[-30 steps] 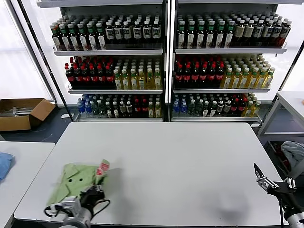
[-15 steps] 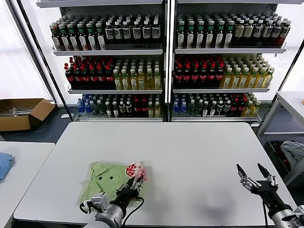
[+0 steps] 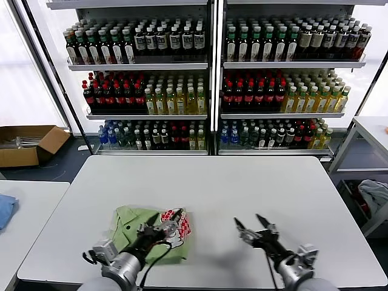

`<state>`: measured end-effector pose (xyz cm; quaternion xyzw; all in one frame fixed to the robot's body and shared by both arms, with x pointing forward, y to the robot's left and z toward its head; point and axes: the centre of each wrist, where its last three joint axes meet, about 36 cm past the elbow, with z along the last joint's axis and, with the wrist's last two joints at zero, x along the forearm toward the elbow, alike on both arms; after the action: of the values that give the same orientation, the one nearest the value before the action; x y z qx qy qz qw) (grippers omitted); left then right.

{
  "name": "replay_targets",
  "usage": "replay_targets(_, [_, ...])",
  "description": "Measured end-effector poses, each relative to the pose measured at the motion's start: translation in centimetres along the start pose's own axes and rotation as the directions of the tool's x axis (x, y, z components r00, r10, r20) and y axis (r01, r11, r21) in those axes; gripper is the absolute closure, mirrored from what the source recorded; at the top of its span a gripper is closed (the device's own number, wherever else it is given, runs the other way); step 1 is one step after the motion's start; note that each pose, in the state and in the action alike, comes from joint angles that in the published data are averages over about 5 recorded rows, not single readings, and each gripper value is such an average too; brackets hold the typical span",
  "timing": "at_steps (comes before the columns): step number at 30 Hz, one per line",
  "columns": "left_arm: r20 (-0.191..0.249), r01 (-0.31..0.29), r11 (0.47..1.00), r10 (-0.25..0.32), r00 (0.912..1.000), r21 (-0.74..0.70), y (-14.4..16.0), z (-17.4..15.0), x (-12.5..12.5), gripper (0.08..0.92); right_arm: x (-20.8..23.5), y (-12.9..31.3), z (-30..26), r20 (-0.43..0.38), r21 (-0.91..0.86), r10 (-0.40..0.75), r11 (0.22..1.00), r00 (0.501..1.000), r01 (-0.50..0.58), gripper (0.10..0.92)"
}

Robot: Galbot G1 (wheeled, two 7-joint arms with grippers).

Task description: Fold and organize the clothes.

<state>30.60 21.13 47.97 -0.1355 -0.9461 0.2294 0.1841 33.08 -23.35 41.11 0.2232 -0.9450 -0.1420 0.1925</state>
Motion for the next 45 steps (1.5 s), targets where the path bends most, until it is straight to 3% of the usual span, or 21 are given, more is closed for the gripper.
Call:
replay_targets(5, [0.062, 0.036, 0.999, -0.034, 0.9975, -0.031, 0.8, -1.3, 1.1, 0.177, -3.7, 2.9, 1.7, -0.079, -0.035, -0.097, 0.995, 0.992, 0.095, 0.2])
replay_targets(12, [0.095, 0.071, 0.997, -0.067, 0.9933, -0.042, 1.0, -1.4, 2.3, 0.177, -6.6, 6.1, 3.7, -0.162, -0.082, -0.182, 0.982, 0.97, 0.171, 0.208])
replay_targets(23, [0.107, 0.109, 0.994, -0.105, 0.9887, -0.03, 1.1, -0.7, 3.2, 0.177, -8.6, 8.3, 4.6, -0.193, -0.104, -0.243, 0.969, 0.951, 0.226, 0.498])
replay_targets(35, [0.153, 0.166, 0.984, -0.153, 0.9763, -0.072, 2.7, -1.4, 3.1, 0.177, -8.3, 7.8, 4.2, -0.188, -0.058, -0.256, 0.967, 0.948, 0.249, 0.842])
replay_targets(38, [0.161, 0.176, 0.981, -0.162, 0.9736, -0.081, 3.1, -1.5, 3.0, 0.177, -7.7, 7.0, 3.7, -0.185, -0.033, -0.246, 0.969, 0.951, 0.244, 0.882])
replay_targets(45, [0.173, 0.189, 0.978, -0.172, 0.9697, -0.083, 3.6, -1.6, 3.0, 0.177, -5.1, 3.8, 2.1, -0.188, 0.061, -0.171, 0.981, 0.967, 0.185, 0.883])
